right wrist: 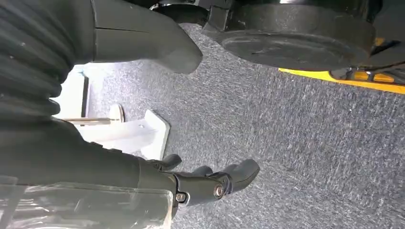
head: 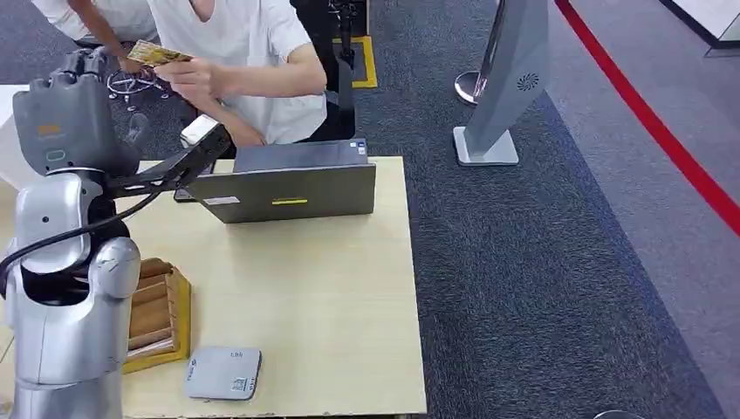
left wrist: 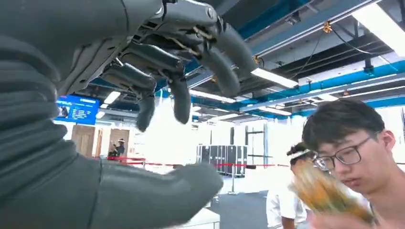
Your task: Pass the card to the sensor for recognition and then transmit it.
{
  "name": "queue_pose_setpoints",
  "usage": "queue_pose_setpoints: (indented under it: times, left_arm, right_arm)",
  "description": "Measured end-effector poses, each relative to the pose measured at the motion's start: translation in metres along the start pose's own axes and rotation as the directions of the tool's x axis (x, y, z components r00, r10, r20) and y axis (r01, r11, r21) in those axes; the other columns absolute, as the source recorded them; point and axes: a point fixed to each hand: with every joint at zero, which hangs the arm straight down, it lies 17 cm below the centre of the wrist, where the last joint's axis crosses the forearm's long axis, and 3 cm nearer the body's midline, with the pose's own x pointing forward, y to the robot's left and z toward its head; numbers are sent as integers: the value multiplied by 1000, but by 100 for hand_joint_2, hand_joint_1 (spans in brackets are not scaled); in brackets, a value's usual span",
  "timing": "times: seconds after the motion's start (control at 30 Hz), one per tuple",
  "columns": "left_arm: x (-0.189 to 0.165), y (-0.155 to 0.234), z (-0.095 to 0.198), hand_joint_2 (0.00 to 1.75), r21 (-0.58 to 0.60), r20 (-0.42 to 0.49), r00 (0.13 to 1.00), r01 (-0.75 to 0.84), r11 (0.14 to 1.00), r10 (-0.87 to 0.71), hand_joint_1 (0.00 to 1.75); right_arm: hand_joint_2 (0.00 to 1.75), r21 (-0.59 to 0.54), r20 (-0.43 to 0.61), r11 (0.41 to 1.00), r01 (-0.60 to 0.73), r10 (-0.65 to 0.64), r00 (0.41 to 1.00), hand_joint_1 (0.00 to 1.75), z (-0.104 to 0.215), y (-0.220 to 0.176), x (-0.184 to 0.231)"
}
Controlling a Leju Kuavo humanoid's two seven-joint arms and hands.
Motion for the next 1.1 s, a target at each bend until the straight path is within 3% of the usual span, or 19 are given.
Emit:
queue_pose_setpoints:
  times: [0.43,0.8,0.83,0.87,1.0,1.1]
  left_arm:
    - [2,7,1,175,14,23,1000,-22,1000,21,0]
    - [-15,12,24,175,38,67,996,-56,998,54,0]
    - [-85,2,50,175,51,-11,998,-66,997,66,0]
    - [-125,-3,61,175,54,-82,993,-83,995,88,0]
    - [-243,-12,109,175,106,-310,911,-252,962,273,0]
    - [-336,-18,172,175,220,-480,771,-356,908,418,0]
  right_arm:
    - [175,-5,-7,1000,8,-8,1000,0,-1,-3,-3]
    - [175,-17,-4,999,30,-30,1000,0,-1,-8,-6]
    - [175,-23,-14,999,37,-37,999,0,1,-14,-14]
    - [175,-30,-16,999,43,-44,999,0,2,-18,-17]
    - [175,-51,-21,997,54,-55,998,0,5,-31,-22]
    - [175,-66,-30,997,43,-45,999,0,4,-41,-26]
